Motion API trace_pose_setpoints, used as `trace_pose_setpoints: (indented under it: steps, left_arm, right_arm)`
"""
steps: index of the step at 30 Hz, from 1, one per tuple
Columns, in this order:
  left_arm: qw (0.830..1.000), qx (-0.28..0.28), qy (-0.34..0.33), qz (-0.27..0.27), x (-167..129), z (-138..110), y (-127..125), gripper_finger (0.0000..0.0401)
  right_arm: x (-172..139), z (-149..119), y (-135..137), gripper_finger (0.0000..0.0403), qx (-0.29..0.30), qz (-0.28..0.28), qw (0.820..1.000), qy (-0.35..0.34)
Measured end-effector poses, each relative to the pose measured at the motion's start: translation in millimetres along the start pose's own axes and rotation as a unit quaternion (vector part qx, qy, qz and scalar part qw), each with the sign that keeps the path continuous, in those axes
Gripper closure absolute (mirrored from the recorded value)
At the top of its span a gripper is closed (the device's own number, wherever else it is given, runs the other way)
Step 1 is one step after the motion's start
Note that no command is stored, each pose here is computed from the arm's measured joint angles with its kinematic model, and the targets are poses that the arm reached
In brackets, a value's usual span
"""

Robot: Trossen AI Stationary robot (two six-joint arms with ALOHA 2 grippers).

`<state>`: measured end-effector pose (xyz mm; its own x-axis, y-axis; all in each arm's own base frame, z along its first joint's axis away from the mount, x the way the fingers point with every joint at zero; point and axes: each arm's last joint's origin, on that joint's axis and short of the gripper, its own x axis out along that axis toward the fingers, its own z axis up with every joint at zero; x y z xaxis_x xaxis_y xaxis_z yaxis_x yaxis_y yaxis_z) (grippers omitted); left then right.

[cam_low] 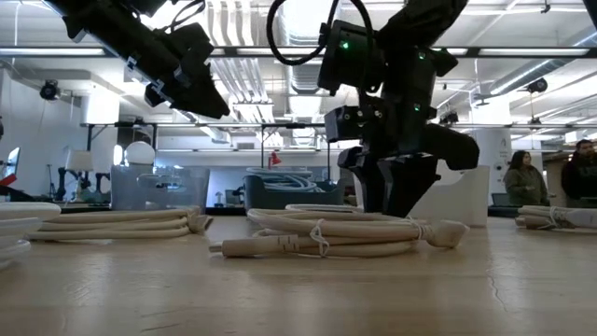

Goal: Sort HDMI cables
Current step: Put the top white HDMI cable into the white bin

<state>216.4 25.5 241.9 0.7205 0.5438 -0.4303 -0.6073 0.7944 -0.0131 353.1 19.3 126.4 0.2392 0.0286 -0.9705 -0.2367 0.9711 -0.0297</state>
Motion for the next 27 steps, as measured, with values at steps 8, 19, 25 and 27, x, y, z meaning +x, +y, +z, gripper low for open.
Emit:
trace_pose_setpoints:
  steps: [8,19,25,27]
  left_arm:
    - [1.0,0.0,0.0,0.0,0.0,0.0,0.0,0.0238]
    - [1.0,0.0,0.0,0.0,0.0,0.0,0.0,0.0238]
    - [1.0,0.0,0.0,0.001,0.1,0.0,0.2,0.0238]
    - [1.0,0.0,0.0,0.001,0.1,0.0,0.2,0.0238]
  right_arm:
    - [0.6,1.4,0.8,0.035,0.001,0.008,1.0,-0.004]
    - [-27.0,38.9,-8.2,0.0377,0.001,-0.047,0.997,-0.068]
    - [-49.8,57.2,-13.0,0.0378,0.027,-0.117,0.988,-0.099]
    - [-61.9,59.9,-14.4,0.0378,0.033,-0.138,0.984,-0.108]
